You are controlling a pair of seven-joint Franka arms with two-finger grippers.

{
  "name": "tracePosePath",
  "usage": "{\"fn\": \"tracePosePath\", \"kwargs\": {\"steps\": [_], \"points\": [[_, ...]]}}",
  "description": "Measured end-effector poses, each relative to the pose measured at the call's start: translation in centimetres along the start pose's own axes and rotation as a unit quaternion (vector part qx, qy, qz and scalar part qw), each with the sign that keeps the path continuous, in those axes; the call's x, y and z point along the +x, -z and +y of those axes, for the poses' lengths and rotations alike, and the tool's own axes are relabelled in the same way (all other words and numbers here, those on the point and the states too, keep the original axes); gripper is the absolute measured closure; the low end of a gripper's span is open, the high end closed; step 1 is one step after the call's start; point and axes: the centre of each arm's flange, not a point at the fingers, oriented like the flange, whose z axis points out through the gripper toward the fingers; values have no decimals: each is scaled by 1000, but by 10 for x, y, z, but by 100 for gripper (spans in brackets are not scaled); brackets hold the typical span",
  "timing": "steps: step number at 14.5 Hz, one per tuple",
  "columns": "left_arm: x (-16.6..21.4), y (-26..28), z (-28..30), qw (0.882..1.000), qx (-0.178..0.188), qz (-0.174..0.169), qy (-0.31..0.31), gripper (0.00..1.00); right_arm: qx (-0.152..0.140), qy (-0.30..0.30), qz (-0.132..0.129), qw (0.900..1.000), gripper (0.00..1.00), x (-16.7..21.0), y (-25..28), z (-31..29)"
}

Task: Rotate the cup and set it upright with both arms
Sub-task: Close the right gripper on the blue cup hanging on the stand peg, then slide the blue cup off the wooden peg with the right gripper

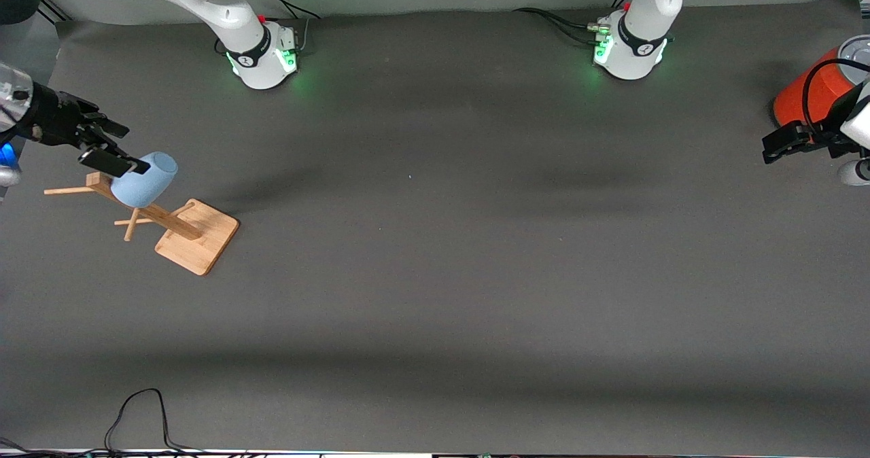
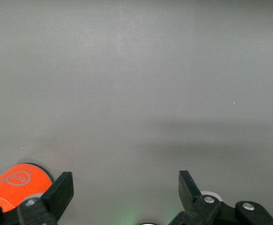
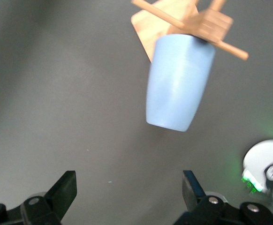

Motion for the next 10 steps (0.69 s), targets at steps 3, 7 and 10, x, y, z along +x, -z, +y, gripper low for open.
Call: {"fn": "tracePosePath", "kwargs": {"steps": [3, 7, 10], "points": [[0, 0, 0, 1000, 0, 0, 0, 0, 4, -59, -16, 998, 0, 30, -5, 25], [0, 0, 0, 1000, 0, 0, 0, 0, 8, -102, -32, 994, 0, 64, -14, 54], [0, 0, 0, 1000, 0, 0, 0, 0, 18, -120, -28, 992, 0, 79, -31, 60]]}}
